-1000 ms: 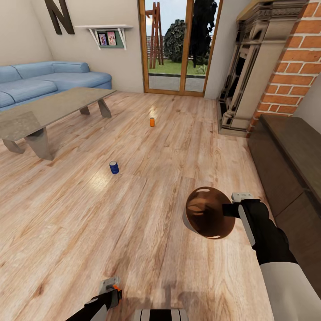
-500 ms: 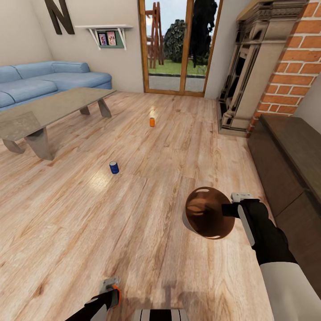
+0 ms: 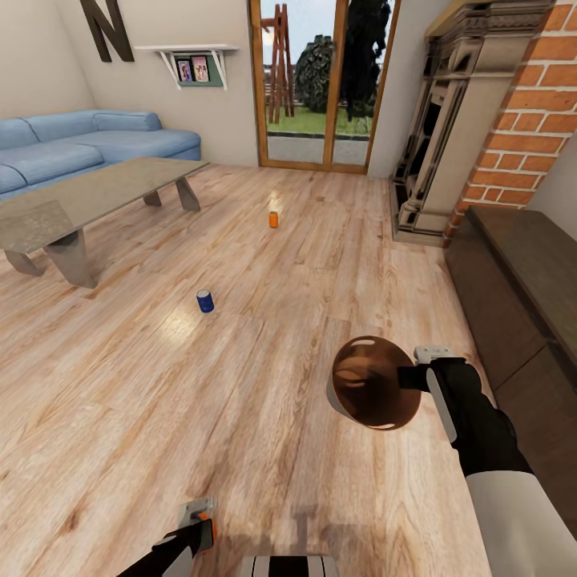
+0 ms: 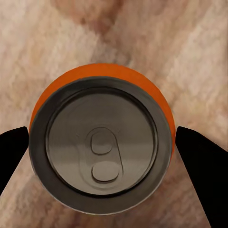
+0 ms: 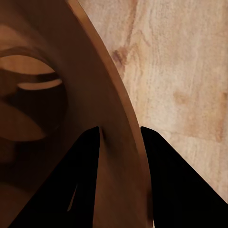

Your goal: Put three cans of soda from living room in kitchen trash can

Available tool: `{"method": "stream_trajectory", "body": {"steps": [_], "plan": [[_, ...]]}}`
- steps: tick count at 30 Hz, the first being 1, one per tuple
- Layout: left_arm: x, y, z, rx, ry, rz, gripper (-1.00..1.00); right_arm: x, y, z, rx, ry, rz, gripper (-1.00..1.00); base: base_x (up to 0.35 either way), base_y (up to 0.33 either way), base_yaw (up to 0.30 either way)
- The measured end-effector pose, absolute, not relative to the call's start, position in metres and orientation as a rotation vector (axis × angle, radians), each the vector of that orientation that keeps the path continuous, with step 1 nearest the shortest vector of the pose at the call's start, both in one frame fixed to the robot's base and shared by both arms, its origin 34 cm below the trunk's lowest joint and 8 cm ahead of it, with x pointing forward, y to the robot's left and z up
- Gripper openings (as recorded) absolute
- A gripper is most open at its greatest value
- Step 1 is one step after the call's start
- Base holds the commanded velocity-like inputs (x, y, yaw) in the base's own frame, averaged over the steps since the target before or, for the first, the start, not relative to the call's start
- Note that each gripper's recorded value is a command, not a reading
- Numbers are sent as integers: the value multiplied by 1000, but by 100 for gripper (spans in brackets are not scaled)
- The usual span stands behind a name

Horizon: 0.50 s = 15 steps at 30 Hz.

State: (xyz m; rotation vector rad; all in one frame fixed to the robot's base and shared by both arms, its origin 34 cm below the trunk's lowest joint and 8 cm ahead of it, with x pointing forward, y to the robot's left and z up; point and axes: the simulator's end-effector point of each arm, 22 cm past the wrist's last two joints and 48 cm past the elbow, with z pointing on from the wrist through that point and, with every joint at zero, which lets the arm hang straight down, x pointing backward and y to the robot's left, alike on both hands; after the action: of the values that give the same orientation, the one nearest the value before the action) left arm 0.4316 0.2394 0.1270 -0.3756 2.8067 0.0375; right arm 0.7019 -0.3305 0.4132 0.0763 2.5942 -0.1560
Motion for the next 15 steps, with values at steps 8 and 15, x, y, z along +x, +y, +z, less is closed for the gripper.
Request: {"method": "stream_trajectory", "body": {"steps": [8, 15], "plan": [[436, 240, 131, -376, 2795, 35, -100, 703, -331, 421, 77, 2582, -157, -100, 0, 0, 0], [447, 240, 143, -370, 2765, 30, -100, 705, -330, 439, 78, 2554, -153, -100, 0, 0, 0]]}}
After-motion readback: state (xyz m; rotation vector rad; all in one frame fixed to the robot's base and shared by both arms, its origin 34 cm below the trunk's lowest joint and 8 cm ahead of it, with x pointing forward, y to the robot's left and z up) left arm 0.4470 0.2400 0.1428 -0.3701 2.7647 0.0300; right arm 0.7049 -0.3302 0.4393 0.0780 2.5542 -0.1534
